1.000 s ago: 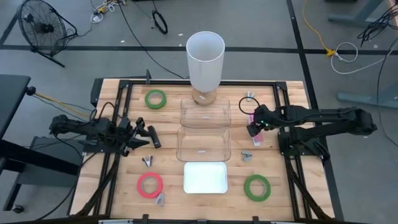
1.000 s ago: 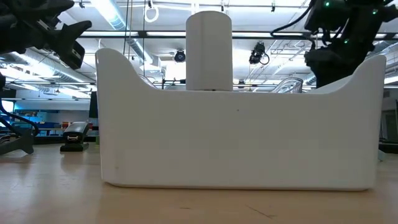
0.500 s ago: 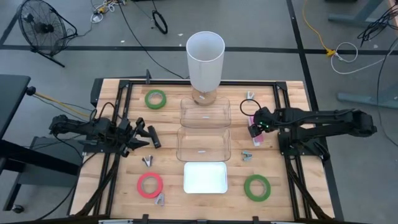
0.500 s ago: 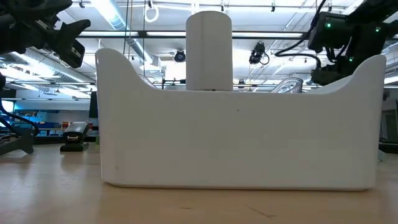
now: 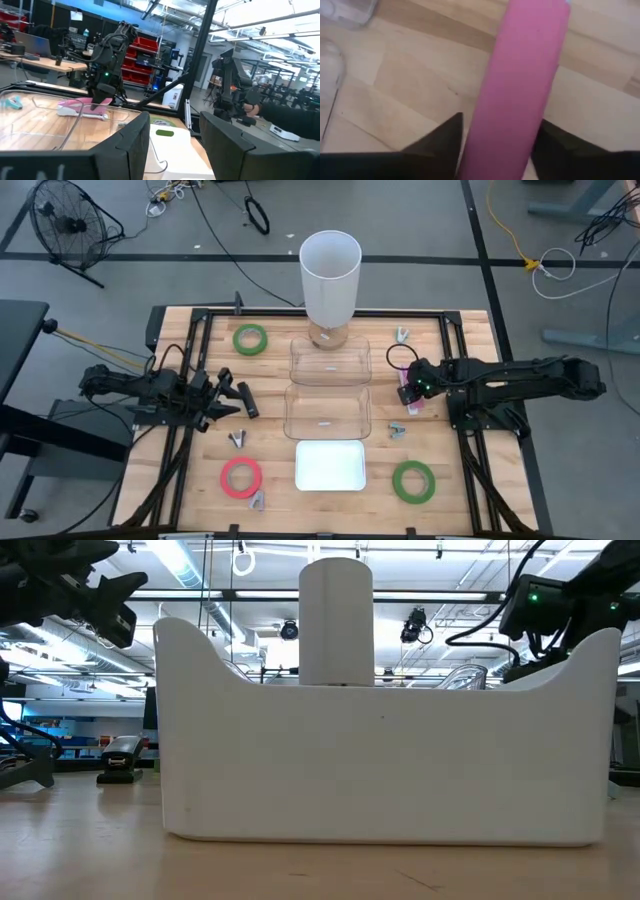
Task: Pick and place Stapler, Stapler remover, tape
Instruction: Put the pink stapler into the top transparent bin
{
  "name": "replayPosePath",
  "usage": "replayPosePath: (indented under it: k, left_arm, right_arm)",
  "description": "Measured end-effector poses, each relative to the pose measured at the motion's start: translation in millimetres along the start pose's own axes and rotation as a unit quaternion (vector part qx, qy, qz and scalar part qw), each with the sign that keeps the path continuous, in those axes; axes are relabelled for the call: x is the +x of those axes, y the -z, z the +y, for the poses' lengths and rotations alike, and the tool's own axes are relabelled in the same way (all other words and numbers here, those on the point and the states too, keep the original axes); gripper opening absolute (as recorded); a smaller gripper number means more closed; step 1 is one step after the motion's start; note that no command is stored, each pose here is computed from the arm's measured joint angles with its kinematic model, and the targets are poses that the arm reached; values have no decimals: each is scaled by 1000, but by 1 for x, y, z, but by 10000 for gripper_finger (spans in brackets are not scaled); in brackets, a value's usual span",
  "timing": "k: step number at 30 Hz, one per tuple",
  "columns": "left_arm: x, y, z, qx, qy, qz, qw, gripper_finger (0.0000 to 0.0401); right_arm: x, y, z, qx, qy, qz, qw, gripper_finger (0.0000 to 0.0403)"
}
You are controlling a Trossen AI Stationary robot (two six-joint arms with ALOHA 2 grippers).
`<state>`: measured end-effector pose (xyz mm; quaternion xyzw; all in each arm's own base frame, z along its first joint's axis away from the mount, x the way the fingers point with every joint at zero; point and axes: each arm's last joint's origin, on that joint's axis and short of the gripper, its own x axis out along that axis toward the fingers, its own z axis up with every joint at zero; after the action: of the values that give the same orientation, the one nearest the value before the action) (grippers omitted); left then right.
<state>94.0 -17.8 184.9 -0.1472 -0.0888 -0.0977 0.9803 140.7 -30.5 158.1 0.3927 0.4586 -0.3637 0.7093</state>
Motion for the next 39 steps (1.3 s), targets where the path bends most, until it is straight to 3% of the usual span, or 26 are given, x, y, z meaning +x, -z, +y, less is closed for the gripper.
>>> replayPosePath:
  k: [3,13,20,24,28,39]
  left_arm:
    - [0,0,0,0,-3,-1,1000,177]
    - [0,0,0,-1,-4,-2,1000,177]
    - [0,0,0,-1,-3,-2,1000,177]
    - [0,0,0,-1,-4,-2,1000,177]
    - [0,0,0,3,-8,-3,1000,177]
    - [0,-1,3,17,-46,-12,999,177]
  right_arm:
    - [0,0,1,-13,-12,7,1000,119]
    - [-14,-15,9,-47,-31,-12,998,120]
    - [-74,-49,25,-81,-30,-56,995,120]
    - [-116,-68,37,-105,-61,-109,987,120]
    - [-137,-84,52,-143,-73,-133,978,120]
    - [-104,-138,124,-309,-40,-91,946,120]
